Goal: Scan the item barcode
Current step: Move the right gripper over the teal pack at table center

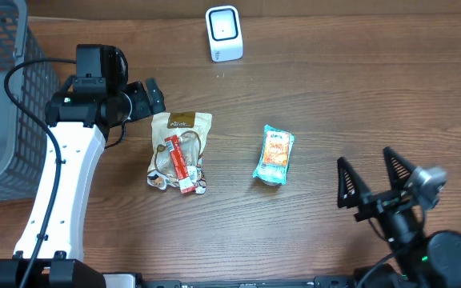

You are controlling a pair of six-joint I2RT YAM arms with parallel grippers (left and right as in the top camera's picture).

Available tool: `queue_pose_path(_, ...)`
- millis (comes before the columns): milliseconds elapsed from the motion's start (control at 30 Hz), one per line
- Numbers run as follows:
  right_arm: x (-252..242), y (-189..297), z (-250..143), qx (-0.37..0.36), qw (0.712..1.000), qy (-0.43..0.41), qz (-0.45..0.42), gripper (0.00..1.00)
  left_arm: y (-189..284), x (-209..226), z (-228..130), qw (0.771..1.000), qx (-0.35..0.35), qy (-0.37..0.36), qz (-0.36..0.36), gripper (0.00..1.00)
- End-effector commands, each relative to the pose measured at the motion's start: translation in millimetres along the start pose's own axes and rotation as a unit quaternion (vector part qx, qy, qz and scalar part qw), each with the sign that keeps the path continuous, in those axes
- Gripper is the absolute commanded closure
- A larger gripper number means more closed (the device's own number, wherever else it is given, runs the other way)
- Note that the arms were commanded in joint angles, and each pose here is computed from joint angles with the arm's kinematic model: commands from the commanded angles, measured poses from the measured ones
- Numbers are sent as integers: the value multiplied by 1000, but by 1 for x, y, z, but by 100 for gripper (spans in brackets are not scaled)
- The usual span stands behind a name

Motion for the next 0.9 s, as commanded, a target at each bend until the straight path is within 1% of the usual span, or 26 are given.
queue_pose_path(0,17,-13,34,40,999,-8,-23,0,4,1,4,1000,-8,-12,1,0)
queue_pose_path(33,20,-16,38,53,998,-10,-26,0,4,1,4,1000,-8,-12,1,0)
queue_pose_path(133,34,-37,52,134,990,-28,-41,0,4,1,4,1000,-8,-12,1,0)
queue_pose_path(233,45,-57,57,203,977,-48,-33,0,4,1,4,1000,-8,-12,1,0)
queue_pose_path(333,52,-76,47,260,963,-70,-6,0,4,1,4,1000,-8,-12,1,0)
queue_pose_path(433,52,-94,25,326,940,-101,20,0,4,1,4,1000,-8,-12,1,0)
queue_pose_path(467,49,-98,19,340,934,-109,18,2,4,1,4,1000,-8,-12,1,0)
queue_pose_path(500,45,-103,12,354,928,-115,11,14,4,1,4,1000,-8,-12,1,0)
queue_pose_path(533,40,-108,5,370,921,-123,0,30,4,1,4,1000,-8,-12,1,0)
queue_pose_path(600,29,-116,-11,401,905,-138,-21,47,4,1,4,1000,-8,-12,1,0)
queue_pose_path(633,25,-120,-17,414,898,-143,-30,51,4,1,4,1000,-8,-12,1,0)
queue_pose_path(700,15,-127,-31,440,883,-155,-49,60,4,1,4,1000,-8,-12,1,0)
queue_pose_path(733,10,-131,-38,453,875,-162,-59,62,4,1,4,1000,-8,-12,1,0)
queue_pose_path(867,-3,-137,-58,488,850,-178,-86,62,4,1,4,1000,-8,-12,1,0)
Point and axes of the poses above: each gripper's point midway between its finger pads, its own y axis back along the fingers, its own x axis along the line the jaws close on, z = x × y, the point moved 4 cm from there along y, back along the fingers, and after that the axes turned 13 degrees about -y, right-handed, at the moved point
